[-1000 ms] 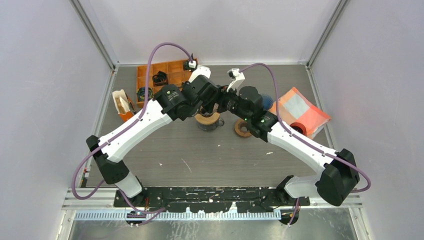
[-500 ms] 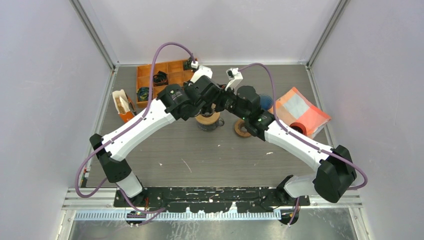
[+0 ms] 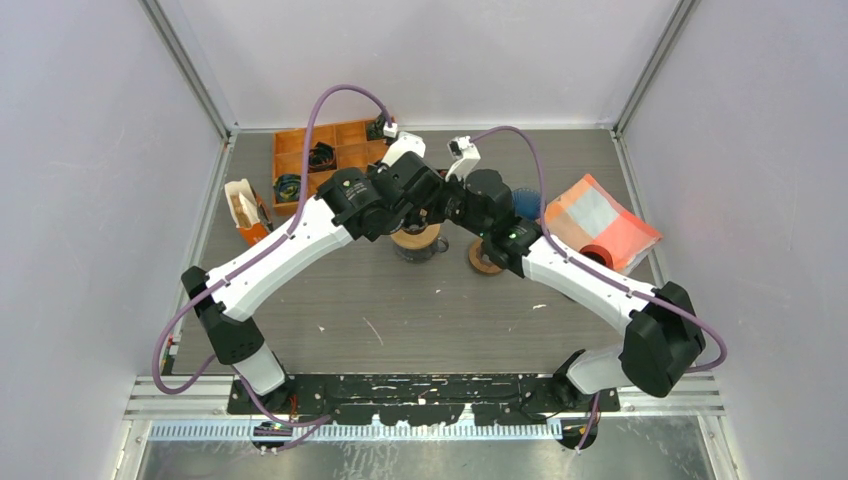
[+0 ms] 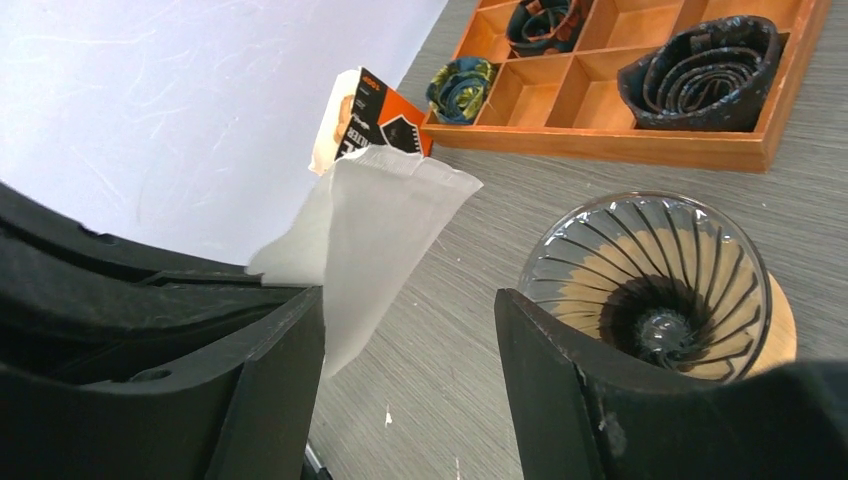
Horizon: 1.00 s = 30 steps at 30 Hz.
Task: Place the coffee filter in the dripper
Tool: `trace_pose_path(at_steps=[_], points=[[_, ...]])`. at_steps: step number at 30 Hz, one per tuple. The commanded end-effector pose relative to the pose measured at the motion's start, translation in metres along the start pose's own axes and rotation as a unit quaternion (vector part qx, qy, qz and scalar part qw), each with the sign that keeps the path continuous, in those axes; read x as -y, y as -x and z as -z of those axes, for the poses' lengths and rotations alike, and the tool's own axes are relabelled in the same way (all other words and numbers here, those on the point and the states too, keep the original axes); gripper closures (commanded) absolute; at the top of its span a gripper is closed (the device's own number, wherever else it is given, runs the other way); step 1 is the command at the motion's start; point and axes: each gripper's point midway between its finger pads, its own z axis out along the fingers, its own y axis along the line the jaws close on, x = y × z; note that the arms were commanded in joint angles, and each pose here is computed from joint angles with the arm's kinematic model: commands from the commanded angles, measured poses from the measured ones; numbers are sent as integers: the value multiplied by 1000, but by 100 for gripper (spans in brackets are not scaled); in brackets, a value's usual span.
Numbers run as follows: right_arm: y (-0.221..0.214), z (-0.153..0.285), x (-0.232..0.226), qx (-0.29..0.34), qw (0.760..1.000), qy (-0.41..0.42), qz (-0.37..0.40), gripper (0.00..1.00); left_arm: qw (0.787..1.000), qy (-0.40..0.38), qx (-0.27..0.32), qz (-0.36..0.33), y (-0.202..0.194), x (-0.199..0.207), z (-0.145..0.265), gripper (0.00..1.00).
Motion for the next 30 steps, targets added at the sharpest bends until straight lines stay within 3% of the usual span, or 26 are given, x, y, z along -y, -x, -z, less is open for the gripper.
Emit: trace_pose_path(at_steps=[1,13,30], points=[[24,-2,-8,27,999,-9,20,34,999,-10,30,27,18,-3,12,100],[30,0,7,12,994,-65,86,51,998,-16,31,46,20,-1,10,100],[20,-5,3,39,977,-133,159,52,990,-59,40,126,27,0,6,100]])
